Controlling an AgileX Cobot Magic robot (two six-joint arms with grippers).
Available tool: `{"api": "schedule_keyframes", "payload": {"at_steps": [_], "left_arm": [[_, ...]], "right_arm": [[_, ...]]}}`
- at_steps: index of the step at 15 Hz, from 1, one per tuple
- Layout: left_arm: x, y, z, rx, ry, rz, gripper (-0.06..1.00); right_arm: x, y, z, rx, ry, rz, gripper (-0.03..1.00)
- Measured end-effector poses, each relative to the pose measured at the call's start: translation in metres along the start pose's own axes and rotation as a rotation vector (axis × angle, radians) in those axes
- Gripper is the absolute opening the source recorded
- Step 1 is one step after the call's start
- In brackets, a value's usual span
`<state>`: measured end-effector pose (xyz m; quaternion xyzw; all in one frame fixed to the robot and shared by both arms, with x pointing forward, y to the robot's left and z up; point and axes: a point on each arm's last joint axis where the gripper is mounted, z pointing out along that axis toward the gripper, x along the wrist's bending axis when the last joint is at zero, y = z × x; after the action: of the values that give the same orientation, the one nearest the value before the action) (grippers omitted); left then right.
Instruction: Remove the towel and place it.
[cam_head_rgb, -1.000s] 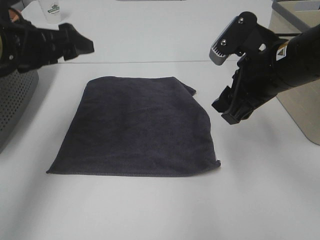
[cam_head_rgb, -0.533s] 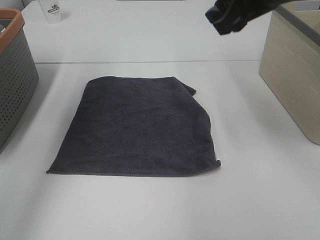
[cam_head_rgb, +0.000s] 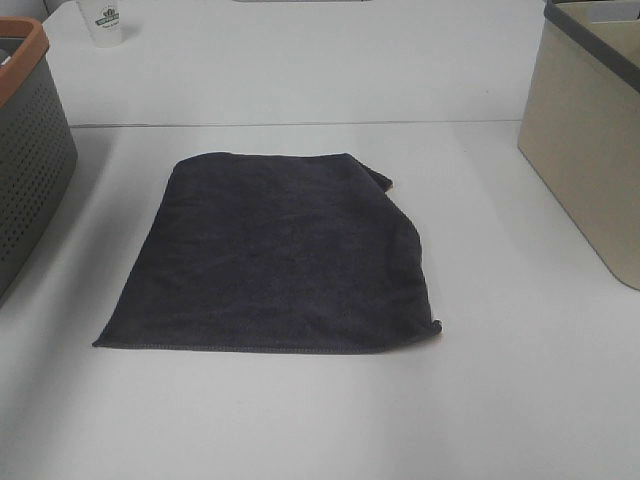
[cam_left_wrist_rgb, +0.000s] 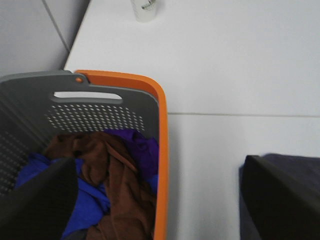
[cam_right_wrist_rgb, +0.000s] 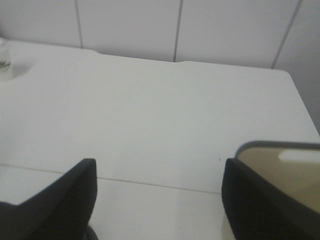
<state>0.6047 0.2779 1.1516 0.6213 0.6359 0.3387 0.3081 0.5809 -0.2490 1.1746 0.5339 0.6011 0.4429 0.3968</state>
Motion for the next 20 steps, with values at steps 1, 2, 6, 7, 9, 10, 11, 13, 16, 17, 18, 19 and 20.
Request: {"api": "schedule_keyframes", "payload": {"at_steps": [1, 2, 6, 7, 9, 10, 11, 13, 16, 17, 18, 19, 20], "left_arm": [[0.001, -0.002, 0.000, 0.030, -0.030, -0.005, 0.83], [0.001, -0.004, -0.001, 0.065, -0.047, -0.004, 0.83], [0.001, -0.006, -0.009, 0.164, -0.051, -0.020, 0.82], [0.001, -0.005, -0.011, 0.177, -0.050, -0.022, 0.82], [0.002, -0.003, -0.021, 0.242, -0.044, -0.044, 0.82], [0.003, -0.003, -0.024, 0.275, -0.040, -0.045, 0.82], [0.003, -0.007, -0.025, 0.317, -0.035, -0.045, 0.82], [0.004, -0.017, -0.030, 0.436, -0.023, -0.042, 0.80], [0.006, -0.020, -0.047, 0.432, -0.026, -0.046, 0.78], [0.007, -0.022, -0.058, 0.420, -0.027, -0.047, 0.78], [0.010, -0.033, -0.083, 0.401, -0.029, -0.048, 0.77], [0.012, -0.041, -0.093, 0.402, -0.029, -0.048, 0.77], [0.013, -0.052, -0.100, 0.415, -0.028, -0.047, 0.77]], "right_arm": [[-0.014, 0.006, -0.002, 0.058, -0.050, 0.068, 0.70], [-0.028, 0.010, -0.001, 0.180, -0.111, 0.082, 0.70], [-0.031, 0.008, 0.016, 0.549, -0.090, -0.050, 0.70], [-0.031, 0.008, 0.015, 0.580, -0.080, -0.063, 0.70], [-0.030, 0.008, 0.010, 0.667, -0.061, -0.104, 0.70], [-0.030, 0.008, 0.009, 0.678, -0.059, -0.108, 0.70], [-0.030, 0.009, 0.008, 0.679, -0.059, -0.108, 0.70], [-0.030, 0.015, -0.003, 0.661, -0.058, -0.105, 0.70], [-0.028, 0.013, -0.045, 0.643, -0.054, -0.101, 0.70], [-0.027, 0.003, -0.058, 0.664, -0.053, -0.101, 0.70], [-0.026, -0.013, -0.087, 0.685, -0.053, -0.103, 0.70], [-0.025, -0.025, -0.099, 0.704, -0.051, -0.103, 0.70], [-0.025, -0.036, -0.112, 0.719, -0.050, -0.103, 0.70]]}}
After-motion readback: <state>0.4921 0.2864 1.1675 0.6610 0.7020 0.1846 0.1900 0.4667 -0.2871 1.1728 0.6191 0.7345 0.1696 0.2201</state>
